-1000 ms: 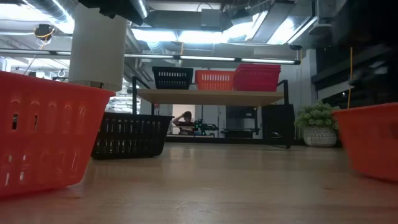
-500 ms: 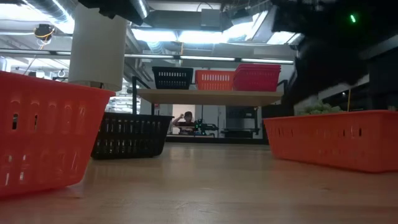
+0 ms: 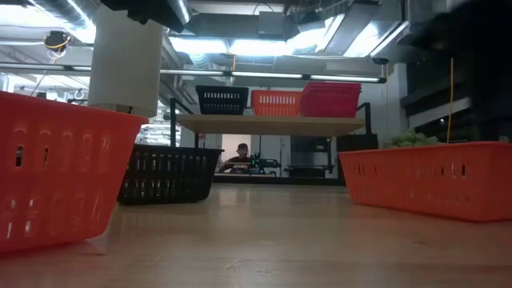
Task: Stack baskets on shelf by color
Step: Stack the right orange basket on top of the orange basket on the shelf
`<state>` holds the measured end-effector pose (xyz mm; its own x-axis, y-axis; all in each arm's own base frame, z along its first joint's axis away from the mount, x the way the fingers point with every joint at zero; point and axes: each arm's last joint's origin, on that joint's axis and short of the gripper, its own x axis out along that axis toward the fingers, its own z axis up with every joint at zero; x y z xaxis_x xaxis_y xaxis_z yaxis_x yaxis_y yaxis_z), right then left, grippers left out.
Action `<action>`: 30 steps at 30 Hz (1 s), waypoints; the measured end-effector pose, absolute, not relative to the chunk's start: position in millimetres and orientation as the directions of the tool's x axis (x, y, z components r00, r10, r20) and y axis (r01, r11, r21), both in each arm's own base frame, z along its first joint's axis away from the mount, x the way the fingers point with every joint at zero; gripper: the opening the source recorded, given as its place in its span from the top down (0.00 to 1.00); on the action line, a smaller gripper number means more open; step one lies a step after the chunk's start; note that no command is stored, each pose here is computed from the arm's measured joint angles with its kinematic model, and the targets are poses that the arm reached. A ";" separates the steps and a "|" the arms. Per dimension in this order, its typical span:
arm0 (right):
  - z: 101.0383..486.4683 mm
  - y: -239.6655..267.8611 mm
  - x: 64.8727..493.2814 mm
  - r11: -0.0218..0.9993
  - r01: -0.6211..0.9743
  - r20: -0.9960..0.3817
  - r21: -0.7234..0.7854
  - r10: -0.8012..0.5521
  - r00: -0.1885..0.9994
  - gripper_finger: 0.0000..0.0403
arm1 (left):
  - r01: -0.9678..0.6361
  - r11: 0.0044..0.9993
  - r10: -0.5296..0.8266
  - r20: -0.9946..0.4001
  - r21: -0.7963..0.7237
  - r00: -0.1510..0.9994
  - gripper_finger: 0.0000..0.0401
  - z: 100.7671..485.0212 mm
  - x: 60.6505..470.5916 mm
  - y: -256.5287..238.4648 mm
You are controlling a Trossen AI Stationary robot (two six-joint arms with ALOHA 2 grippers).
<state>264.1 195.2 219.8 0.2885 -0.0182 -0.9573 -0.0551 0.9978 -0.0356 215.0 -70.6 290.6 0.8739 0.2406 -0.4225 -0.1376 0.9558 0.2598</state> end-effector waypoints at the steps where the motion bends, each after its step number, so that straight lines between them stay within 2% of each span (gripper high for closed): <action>1: 214.9 196.7 259.0 0.996 -0.069 -0.962 -0.048 -0.027 0.270 0.66 | -0.138 0.956 0.241 -0.422 0.260 0.874 0.90 290.6 215.0 -70.6; 4: 201.1 198.8 246.9 0.992 -0.097 -0.971 -0.078 -0.054 0.233 0.66 | -0.138 0.956 0.241 -0.422 0.260 0.874 0.90 290.6 215.0 -70.6; 9: 187.8 193.8 239.1 0.986 -0.049 -0.960 -0.158 -0.142 0.240 0.66 | -0.137 0.956 0.241 -0.423 0.260 0.874 0.90 290.6 214.9 -70.6; 14: 176.6 188.7 233.3 0.982 -0.053 -0.963 -0.181 -0.166 0.212 0.66 | -0.138 0.956 0.241 -0.422 0.260 0.874 0.90 290.7 215.0 -70.6; 23: 161.4 186.4 230.4 0.989 0.059 -0.962 -0.134 -0.144 0.233 0.66 | -0.137 0.956 0.241 -0.422 0.260 0.874 0.90 290.6 215.0 -70.6; 27: 162.3 186.2 231.5 0.987 0.082 -0.958 -0.135 -0.151 0.242 0.75 | -0.137 0.956 0.240 -0.422 0.260 0.874 0.90 290.7 214.9 -70.6; 30: 164.8 187.3 233.3 0.988 0.074 -0.955 -0.137 -0.152 0.255 0.92 | -0.137 0.956 0.241 -0.422 0.260 0.874 0.90 290.6 215.0 -70.6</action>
